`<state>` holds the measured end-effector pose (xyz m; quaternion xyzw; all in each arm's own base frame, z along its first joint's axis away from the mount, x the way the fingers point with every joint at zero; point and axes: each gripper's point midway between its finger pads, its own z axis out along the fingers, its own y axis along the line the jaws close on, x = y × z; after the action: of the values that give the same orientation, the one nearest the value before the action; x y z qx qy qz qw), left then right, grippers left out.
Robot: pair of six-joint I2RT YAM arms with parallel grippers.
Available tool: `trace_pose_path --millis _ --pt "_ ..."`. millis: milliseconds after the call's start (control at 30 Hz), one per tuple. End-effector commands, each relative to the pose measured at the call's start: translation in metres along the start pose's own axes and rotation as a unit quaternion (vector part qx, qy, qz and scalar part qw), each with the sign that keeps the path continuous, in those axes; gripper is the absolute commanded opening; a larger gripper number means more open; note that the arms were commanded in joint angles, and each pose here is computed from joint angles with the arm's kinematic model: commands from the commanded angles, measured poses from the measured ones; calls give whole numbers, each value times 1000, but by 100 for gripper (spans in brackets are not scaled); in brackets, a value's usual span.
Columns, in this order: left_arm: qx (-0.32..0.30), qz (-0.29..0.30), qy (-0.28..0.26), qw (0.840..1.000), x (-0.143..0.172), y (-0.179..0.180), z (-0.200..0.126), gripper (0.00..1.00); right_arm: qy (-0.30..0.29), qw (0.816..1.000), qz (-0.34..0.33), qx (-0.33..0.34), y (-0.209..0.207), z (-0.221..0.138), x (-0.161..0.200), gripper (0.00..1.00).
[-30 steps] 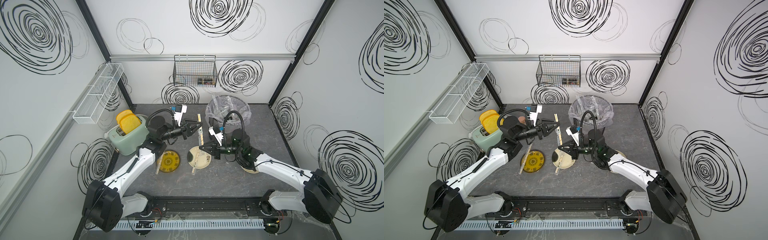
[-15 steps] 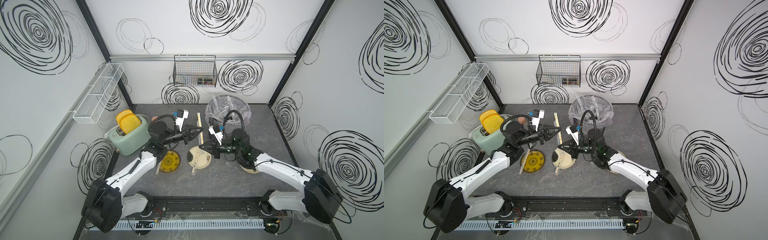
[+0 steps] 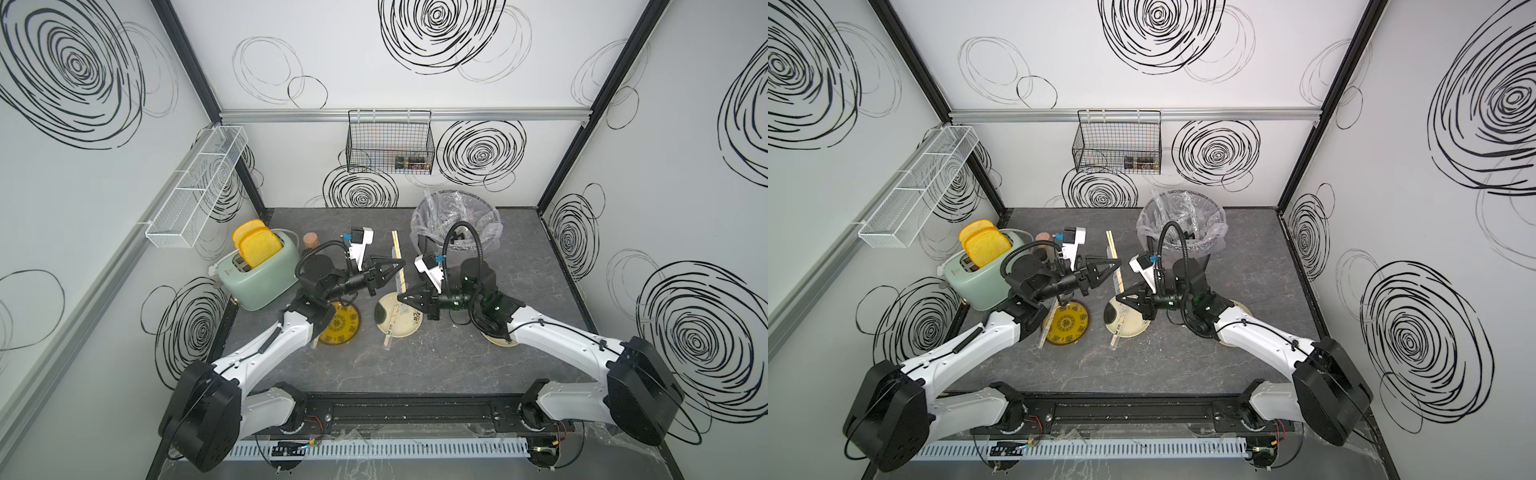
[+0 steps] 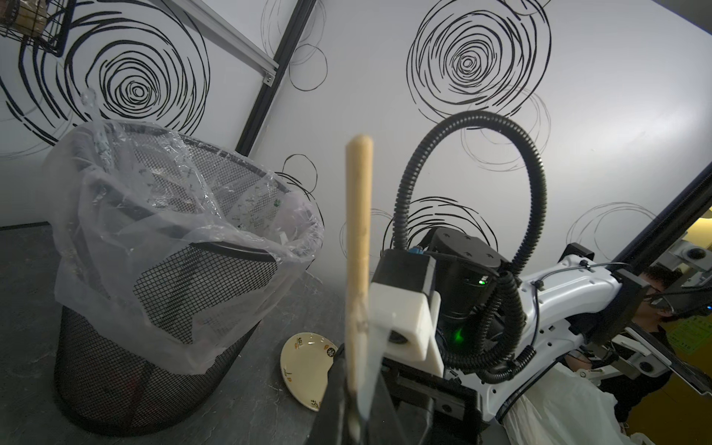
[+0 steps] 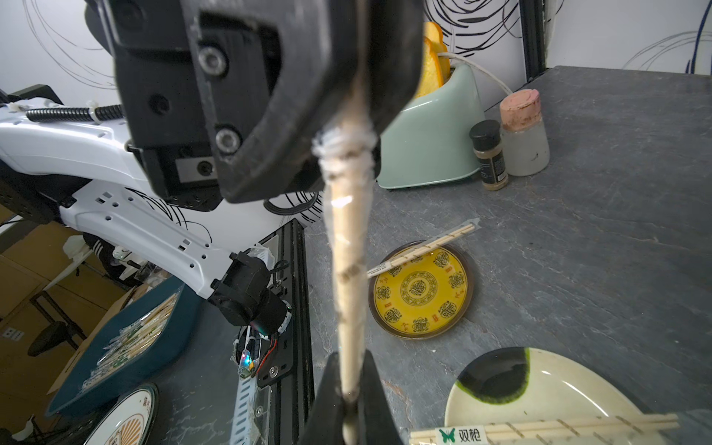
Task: Remove the packaging of disposable chopsticks
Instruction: Remove the packet bag from the disposable chopsticks.
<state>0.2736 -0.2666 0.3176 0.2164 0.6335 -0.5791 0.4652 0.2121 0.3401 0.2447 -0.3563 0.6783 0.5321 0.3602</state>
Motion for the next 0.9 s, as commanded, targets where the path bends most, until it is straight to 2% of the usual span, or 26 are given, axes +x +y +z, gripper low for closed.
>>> trace_pose_path --millis 0,467,667,867 --pt "22 -31 39 999 31 -9 2 11 -69 996 -63 -10 18 -3 -56 0" --pt "25 -48 46 998 58 -14 -1 16 -72 995 -64 -9 17 -2 -58 0" --pt "19 -21 20 999 24 -19 -4 27 -63 996 -59 -12 16 0 -49 0" --pt "18 12 3 1000 -15 -24 -8 48 -56 997 -57 -15 18 0 -42 0"
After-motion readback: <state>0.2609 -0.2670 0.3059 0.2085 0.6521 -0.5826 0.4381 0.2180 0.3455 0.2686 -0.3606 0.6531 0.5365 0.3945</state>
